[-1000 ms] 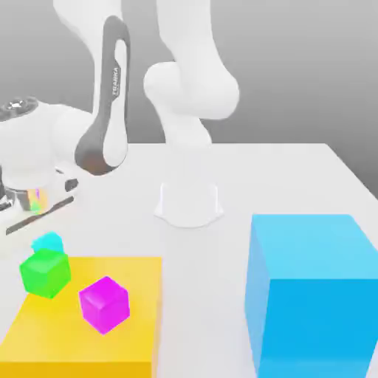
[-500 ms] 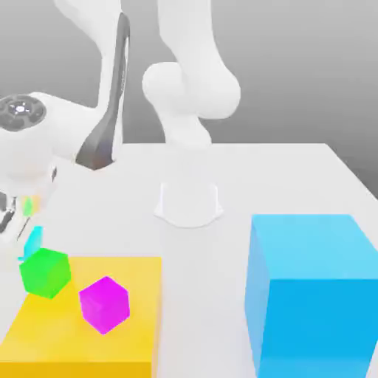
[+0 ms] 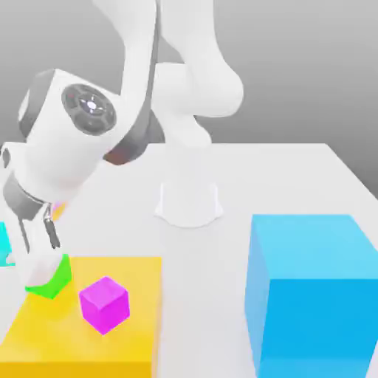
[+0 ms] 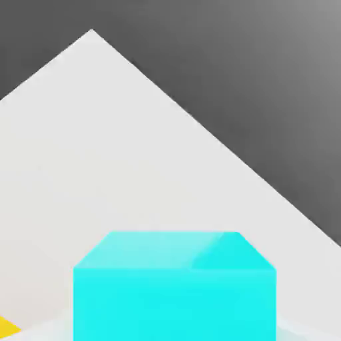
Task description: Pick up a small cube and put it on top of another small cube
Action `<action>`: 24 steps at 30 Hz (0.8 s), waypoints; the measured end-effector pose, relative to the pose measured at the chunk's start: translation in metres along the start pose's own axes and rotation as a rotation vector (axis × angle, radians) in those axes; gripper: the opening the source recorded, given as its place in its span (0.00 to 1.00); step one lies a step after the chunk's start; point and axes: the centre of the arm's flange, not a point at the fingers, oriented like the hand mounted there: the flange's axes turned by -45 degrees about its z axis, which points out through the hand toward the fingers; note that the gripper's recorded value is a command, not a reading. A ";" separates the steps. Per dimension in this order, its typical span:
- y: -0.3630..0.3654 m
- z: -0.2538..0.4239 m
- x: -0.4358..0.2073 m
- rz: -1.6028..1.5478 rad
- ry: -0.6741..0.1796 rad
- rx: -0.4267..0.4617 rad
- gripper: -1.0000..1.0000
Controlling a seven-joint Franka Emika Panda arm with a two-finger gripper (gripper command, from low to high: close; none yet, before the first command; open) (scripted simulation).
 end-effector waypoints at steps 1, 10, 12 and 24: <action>-0.013 -0.012 -0.003 -0.010 0.012 0.016 0.00; -0.113 -0.125 -0.051 -0.091 0.096 0.173 0.00; -0.131 -0.151 -0.068 -0.111 0.110 0.210 0.00; -0.201 -0.310 -0.207 -0.242 0.142 0.441 0.00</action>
